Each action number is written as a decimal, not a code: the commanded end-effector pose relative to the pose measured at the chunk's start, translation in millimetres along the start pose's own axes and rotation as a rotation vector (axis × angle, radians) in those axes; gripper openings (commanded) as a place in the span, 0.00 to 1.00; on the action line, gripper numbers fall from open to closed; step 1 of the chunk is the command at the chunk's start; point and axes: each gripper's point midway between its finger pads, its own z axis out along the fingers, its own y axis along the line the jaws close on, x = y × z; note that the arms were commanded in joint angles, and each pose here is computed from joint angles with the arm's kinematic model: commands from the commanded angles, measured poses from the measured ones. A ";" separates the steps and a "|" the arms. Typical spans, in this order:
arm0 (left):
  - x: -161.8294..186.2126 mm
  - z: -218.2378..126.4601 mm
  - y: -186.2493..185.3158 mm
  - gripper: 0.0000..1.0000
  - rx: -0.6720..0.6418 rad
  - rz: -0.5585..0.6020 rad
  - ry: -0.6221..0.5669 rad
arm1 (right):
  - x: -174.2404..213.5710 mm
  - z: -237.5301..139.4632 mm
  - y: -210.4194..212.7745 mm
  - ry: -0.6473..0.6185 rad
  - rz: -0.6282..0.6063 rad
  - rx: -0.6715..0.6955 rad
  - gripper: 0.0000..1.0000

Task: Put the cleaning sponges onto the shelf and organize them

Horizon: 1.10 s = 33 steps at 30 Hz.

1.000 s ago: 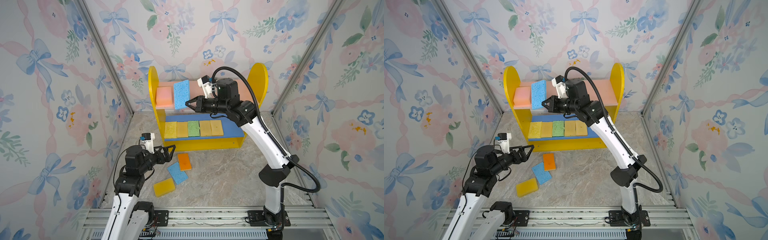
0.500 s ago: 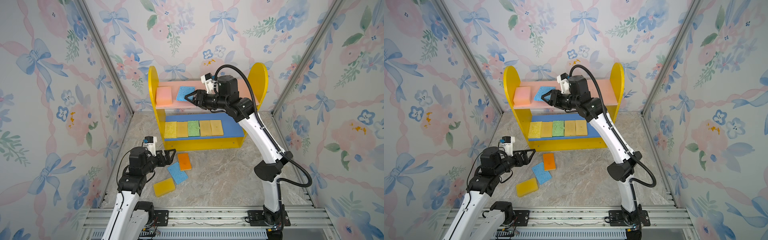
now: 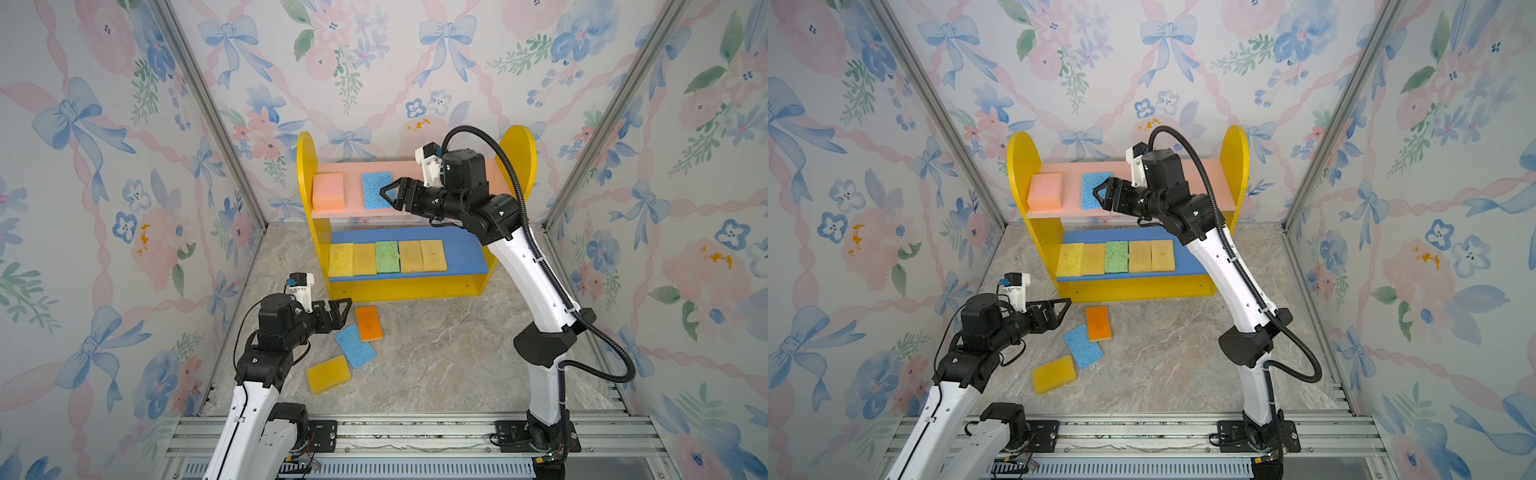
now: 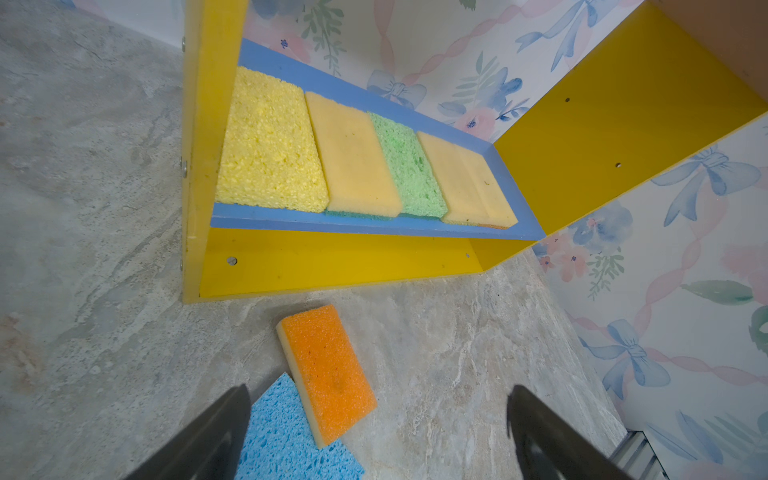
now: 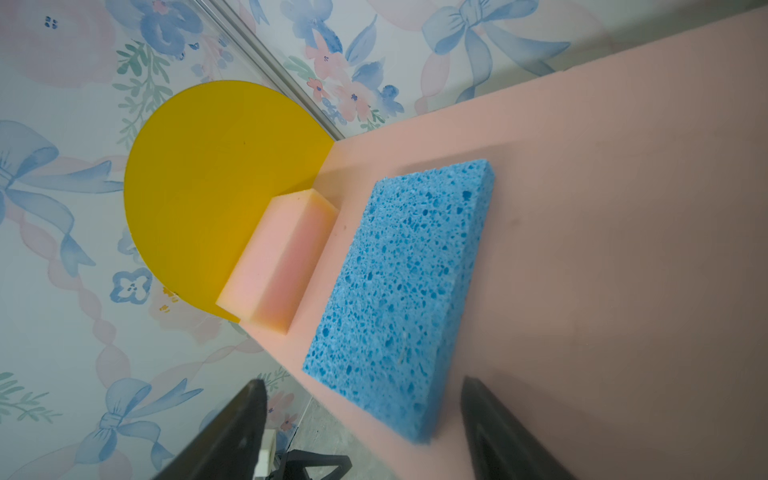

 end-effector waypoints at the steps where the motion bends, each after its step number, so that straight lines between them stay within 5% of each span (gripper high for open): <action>1: 3.2 -1.0 2.1 0.98 -0.001 0.018 0.001 | 17.3 7.1 -33.3 0.060 -0.019 0.128 0.77; 13: -68.8 -38.7 -68.8 0.98 0.178 0.054 -0.129 | 13.6 28.6 9.2 0.087 0.066 -0.152 0.79; 23: -168.7 -66.5 -218.5 0.98 0.430 0.182 -0.266 | 1.9 -113.4 -5.4 -0.089 -0.072 -0.026 0.85; 28: -202.0 -39.3 -284.6 0.98 0.535 0.214 -0.252 | 43.0 -170.1 -63.1 -0.126 0.046 0.033 0.88; 33: -230.6 8.3 -321.3 0.98 0.587 0.231 -0.243 | 101.2 -185.4 -89.2 -0.001 0.066 0.077 0.89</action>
